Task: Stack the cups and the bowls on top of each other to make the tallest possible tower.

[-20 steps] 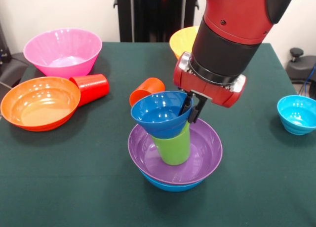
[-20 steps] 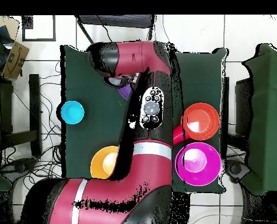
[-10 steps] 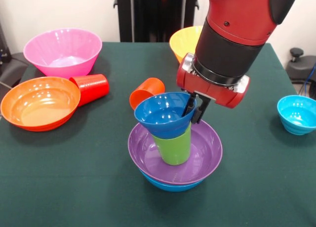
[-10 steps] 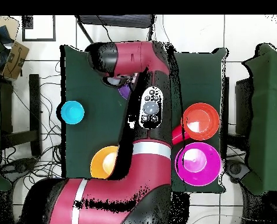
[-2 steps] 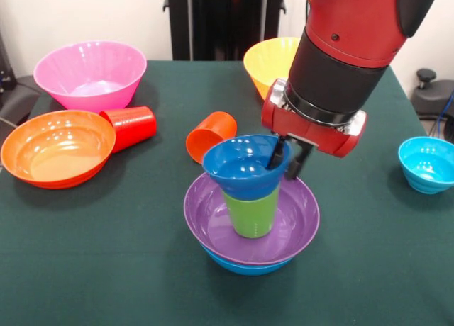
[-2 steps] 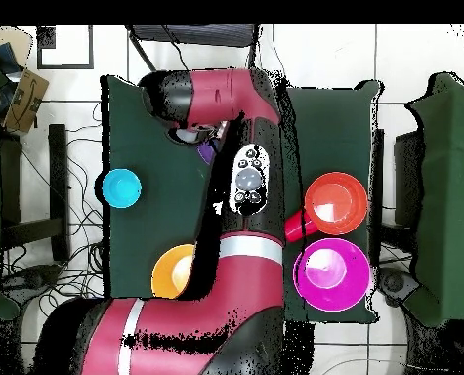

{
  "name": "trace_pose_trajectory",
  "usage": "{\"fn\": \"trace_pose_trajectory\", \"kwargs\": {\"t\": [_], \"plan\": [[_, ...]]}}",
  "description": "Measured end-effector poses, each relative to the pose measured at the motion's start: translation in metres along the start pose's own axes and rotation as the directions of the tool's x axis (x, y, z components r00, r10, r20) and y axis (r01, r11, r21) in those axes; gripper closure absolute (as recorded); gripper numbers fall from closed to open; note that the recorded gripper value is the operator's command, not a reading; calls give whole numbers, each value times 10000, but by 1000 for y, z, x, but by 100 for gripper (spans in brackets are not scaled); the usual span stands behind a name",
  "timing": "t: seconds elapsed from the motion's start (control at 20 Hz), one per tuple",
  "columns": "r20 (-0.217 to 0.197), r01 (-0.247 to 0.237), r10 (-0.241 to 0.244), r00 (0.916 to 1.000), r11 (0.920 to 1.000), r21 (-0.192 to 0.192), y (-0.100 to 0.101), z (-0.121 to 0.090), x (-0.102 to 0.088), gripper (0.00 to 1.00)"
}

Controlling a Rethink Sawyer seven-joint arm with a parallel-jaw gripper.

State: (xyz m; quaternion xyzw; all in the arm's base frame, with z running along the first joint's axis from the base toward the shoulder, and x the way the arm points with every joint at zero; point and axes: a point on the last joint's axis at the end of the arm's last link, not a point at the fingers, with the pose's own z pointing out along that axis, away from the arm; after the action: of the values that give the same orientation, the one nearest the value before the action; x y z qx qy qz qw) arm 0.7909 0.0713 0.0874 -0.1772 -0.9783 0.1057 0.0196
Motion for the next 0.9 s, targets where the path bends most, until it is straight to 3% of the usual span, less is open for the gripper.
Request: {"fn": "trace_pose_trajectory", "kwargs": {"t": [0.9], "plan": [[88, 69, -69, 9999, 10000, 35, 3, 1, -1, 0]]}}
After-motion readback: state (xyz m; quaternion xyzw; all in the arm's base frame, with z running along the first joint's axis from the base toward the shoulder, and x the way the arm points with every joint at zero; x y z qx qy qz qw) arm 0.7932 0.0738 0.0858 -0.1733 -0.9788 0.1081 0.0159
